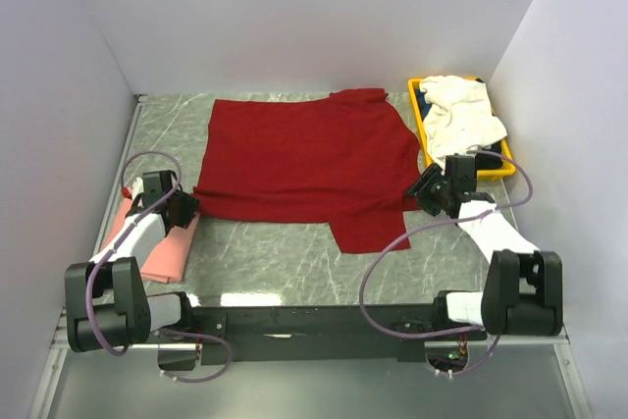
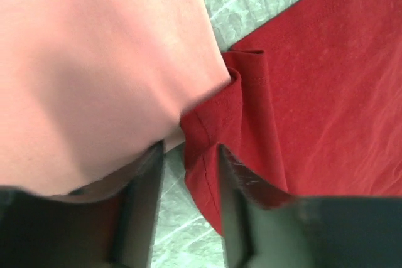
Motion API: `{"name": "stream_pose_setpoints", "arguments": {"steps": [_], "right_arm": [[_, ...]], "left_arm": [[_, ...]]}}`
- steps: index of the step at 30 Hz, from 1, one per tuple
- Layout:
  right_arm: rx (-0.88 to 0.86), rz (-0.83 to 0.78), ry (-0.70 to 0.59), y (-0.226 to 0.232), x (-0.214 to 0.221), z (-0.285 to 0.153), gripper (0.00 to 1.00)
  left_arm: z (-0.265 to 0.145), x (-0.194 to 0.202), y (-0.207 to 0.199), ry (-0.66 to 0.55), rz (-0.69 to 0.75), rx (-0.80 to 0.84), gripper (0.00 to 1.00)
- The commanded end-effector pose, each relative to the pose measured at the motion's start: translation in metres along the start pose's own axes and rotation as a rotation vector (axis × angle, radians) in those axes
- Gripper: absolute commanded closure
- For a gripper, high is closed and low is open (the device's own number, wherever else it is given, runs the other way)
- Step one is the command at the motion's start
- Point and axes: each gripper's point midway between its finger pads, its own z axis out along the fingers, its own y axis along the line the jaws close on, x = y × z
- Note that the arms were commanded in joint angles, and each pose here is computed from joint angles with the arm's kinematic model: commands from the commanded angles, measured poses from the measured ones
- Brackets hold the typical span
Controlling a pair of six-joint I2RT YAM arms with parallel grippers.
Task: Fold and stack the t-shirts
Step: Flatten the tshirt out
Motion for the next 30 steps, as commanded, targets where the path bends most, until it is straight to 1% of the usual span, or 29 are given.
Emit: {"name": "stream_pose_setpoints", "arguments": {"steps": [1, 6, 7, 9, 10, 12, 13, 14, 19, 30], "right_arm": [[-0.036, -0.059, -0.110, 0.015, -0.017, -0.017, 0.44], [-0.093, -0.127, -0.124, 0.041, -0.006, -0.027, 0.43], [-0.097, -0.135, -0.120, 0.043, -0.004, -0.027, 0.43], [-0.107, -0.160, -0.093, 0.051, 0.005, -0.025, 0.43], [-0.115, -0.166, -0.091, 0.054, 0.007, -0.024, 0.43], [-0.129, -0.180, -0.073, 0.059, 0.016, -0.021, 0.43], [-0.134, -0.182, -0.065, 0.060, 0.019, -0.020, 0.43], [-0.142, -0.183, -0.053, 0.061, 0.023, -0.018, 0.43], [-0.152, -0.199, -0.027, 0.065, 0.031, -0.013, 0.43], [-0.143, -0.207, -0.023, 0.057, 0.036, -0.014, 0.43]], "left_arm": [[-0.007, -0.014, -0.002, -0.066, 0.001, 0.003, 0.51], [-0.002, -0.020, 0.014, -0.096, -0.015, -0.101, 0.46], [-0.003, -0.022, 0.015, -0.106, -0.021, -0.106, 0.36], [-0.005, -0.025, 0.020, -0.136, -0.032, -0.115, 0.27], [-0.006, -0.025, 0.024, -0.141, -0.037, -0.126, 0.17], [-0.007, -0.028, 0.029, -0.167, -0.053, -0.142, 0.13], [-0.008, -0.029, 0.032, -0.172, -0.059, -0.157, 0.08], [-0.007, -0.030, 0.033, -0.173, -0.063, -0.161, 0.06], [-0.001, -0.039, 0.036, -0.186, -0.084, -0.183, 0.04], [0.004, -0.064, 0.033, -0.213, -0.095, -0.208, 0.03]]}}
